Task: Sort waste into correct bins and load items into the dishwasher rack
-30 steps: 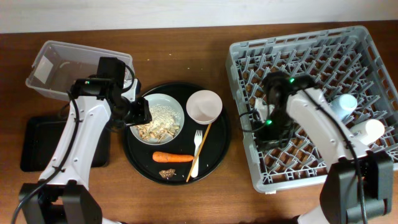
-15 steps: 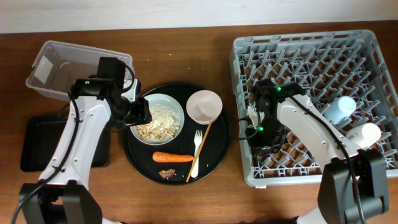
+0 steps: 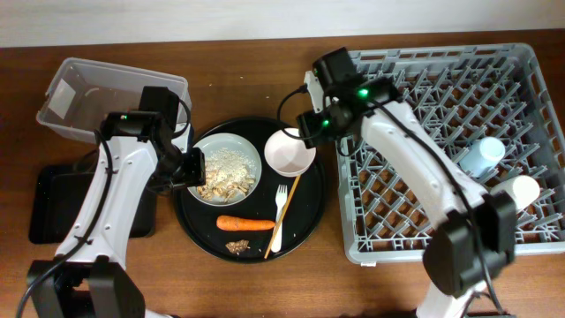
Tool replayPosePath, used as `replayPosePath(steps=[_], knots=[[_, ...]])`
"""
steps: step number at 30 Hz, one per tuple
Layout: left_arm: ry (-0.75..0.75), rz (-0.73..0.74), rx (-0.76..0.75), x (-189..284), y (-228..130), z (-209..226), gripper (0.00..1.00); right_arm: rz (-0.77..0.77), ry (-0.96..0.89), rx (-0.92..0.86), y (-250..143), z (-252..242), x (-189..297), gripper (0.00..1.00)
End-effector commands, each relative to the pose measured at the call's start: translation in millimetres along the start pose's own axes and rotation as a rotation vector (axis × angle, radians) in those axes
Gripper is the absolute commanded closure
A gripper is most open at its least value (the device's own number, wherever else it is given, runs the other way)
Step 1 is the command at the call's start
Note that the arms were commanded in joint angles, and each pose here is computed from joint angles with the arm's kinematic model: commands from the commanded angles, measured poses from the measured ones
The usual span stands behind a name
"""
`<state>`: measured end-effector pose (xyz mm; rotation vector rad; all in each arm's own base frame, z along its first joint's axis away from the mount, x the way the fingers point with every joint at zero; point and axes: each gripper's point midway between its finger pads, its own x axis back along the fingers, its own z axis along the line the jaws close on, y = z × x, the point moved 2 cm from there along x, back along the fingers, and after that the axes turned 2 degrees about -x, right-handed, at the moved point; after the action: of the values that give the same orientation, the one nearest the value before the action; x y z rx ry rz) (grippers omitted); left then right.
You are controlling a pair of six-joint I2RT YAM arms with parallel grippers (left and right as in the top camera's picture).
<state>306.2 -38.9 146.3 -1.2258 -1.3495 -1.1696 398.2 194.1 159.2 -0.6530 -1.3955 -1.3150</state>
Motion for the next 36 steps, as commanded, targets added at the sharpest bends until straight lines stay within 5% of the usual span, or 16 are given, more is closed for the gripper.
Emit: replayPosePath(steps=[1, 6, 18, 22, 24, 28, 32, 36], knots=[[0.008, -0.017, 0.013, 4.5, 0.7, 1.8, 0.44, -0.001, -0.090, -0.075, 8.3, -16.9, -39.8, 0.44], [0.008, -0.021, 0.013, 4.5, 1.6, 1.8, 0.44, 0.104, -0.107, -0.121, -10.0, -23.9, -90.5, 0.63], [0.007, -0.023, 0.012, 4.5, 2.2, 1.6, 0.43, 0.156, -0.108, -0.121, -22.3, -22.0, -85.6, 0.96], [0.007, -0.023, 0.012, 4.5, 2.2, 1.6, 0.44, -0.038, -0.111, -0.082, 6.7, -9.5, 53.2, 0.96], [0.007, -0.024, 0.012, 4.5, 2.3, 1.7, 0.44, -0.084, -0.131, -0.081, -9.8, -9.2, 107.4, 0.96], [0.008, -0.023, 0.012, 4.5, 2.2, 1.7, 0.44, -0.044, -0.251, -0.114, -51.2, -26.1, 154.7, 0.96], [0.007, -0.023, 0.012, 4.5, 2.0, 1.7, 0.44, -0.166, -0.288, -0.157, -63.2, -41.7, 204.7, 0.96], [0.007, -0.023, 0.012, 4.5, 2.1, 1.6, 0.44, -0.299, -0.444, -0.298, -56.4, -126.7, 243.7, 0.96]])
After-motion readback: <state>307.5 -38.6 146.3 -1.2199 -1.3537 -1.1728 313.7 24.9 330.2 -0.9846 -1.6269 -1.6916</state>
